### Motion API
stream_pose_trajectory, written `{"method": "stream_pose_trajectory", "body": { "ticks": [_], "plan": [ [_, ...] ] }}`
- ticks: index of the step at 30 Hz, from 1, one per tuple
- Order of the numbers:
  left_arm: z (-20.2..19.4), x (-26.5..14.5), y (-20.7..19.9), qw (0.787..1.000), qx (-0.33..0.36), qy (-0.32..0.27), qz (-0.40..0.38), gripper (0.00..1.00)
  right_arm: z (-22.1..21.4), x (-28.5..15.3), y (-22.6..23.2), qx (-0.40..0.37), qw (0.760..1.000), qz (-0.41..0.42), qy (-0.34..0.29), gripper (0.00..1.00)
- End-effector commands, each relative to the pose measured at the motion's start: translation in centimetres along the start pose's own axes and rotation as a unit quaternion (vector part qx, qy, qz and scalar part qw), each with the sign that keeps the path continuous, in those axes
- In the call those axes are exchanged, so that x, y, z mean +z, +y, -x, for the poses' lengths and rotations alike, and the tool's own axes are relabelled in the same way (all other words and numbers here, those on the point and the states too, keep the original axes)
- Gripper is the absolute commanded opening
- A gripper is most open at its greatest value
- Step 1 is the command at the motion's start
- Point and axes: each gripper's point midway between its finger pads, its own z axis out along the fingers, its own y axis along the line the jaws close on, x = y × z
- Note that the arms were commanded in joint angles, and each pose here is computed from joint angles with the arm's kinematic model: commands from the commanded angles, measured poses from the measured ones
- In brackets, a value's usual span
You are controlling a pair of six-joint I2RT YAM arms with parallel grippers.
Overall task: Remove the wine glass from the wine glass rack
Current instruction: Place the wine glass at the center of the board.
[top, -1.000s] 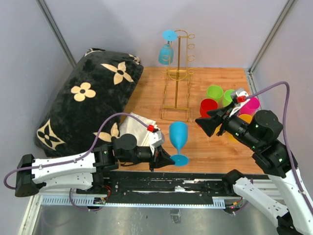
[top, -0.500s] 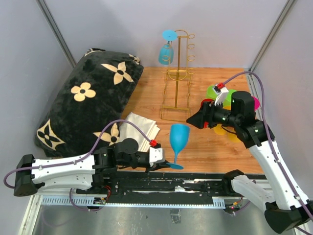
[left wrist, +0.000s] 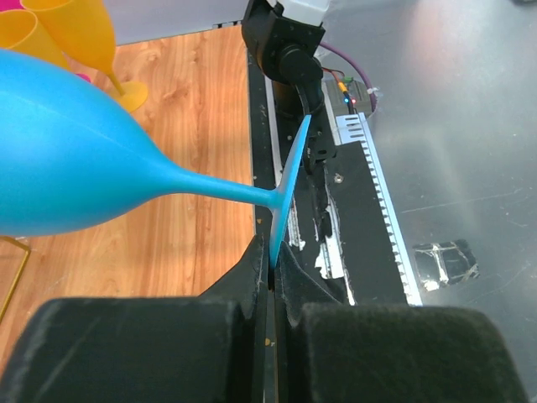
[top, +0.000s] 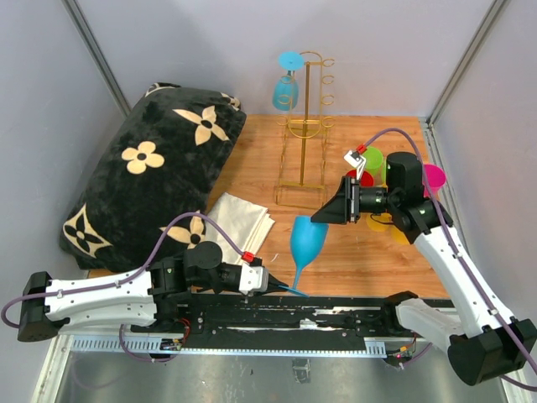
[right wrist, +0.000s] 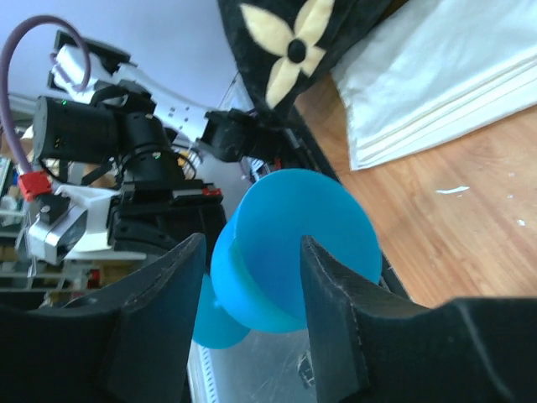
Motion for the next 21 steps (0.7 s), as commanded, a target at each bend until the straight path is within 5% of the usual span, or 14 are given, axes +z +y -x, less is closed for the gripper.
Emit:
{"method": "stream_pose_trajectory", "body": {
  "ticks": [1,10,21],
  "plan": [
    [1.8,0.1,0.4,0.999,0.031,-0.029,0.007,0.0,-1.5,-0.1,1.8,-0.001,0.998,0.051,0.039,0.46],
    [2.0,0.1,0.7,0.999,0.031,-0.027,0.013,0.0,-3.6,-1.1,5.2,-0.031,0.985,0.14,0.1,0.42],
    [1.4,0.1,1.8,0.999,0.019,-0.011,0.045,0.0,-3.8,-1.1,5.5,-0.049,0.984,0.136,0.105,0.02]
  ]
}}
